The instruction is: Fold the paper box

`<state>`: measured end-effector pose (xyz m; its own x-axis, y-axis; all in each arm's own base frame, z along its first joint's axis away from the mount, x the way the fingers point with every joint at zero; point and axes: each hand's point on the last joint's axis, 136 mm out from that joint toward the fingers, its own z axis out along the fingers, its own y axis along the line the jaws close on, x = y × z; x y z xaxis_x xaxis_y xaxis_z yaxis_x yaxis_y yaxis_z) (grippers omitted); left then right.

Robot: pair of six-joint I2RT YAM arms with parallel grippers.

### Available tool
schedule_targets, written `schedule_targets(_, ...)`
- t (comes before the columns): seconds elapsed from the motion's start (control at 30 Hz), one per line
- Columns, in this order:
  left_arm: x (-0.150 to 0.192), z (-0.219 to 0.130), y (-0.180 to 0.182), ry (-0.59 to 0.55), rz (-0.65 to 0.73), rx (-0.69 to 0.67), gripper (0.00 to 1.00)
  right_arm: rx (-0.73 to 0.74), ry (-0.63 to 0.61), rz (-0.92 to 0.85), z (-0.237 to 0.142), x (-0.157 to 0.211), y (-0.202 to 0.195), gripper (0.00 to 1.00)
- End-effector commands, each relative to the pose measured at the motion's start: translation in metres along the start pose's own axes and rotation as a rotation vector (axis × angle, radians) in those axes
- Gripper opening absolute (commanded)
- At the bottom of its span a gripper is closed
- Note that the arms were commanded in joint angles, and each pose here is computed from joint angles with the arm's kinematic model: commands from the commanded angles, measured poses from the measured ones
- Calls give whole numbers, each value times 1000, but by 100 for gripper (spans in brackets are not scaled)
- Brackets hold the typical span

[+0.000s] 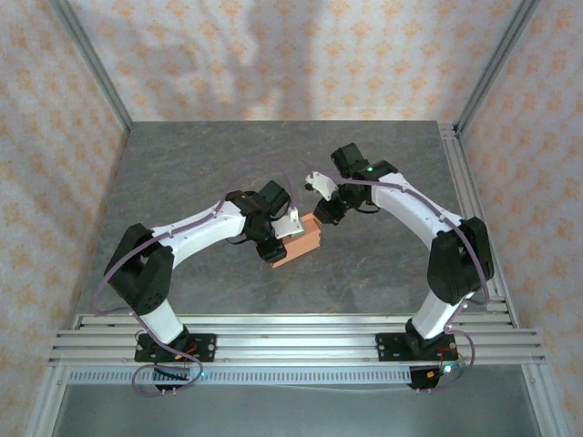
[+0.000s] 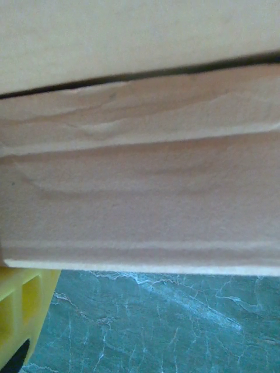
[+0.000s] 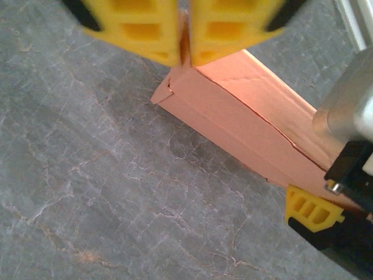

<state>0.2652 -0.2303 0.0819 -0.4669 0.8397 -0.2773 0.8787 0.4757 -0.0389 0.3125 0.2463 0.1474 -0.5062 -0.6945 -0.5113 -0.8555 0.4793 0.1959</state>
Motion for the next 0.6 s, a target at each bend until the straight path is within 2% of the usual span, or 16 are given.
schedule_targets(0.0,13,-2,-9,41,14,21,50,-17,6,8,-6,-2,3,0)
schedule_targets(0.17,12,-5,-8,34,12,13,50,28,-26,81,-13,-5,1,0)
schedule_targets(0.3,10,-6,-6,24,1,5,50,143,-103,193,-17,-12,-6,0)
schedule_targets(0.57,8,-8,-5,18,-5,-2,50,297,-228,379,-19,-18,9,0)
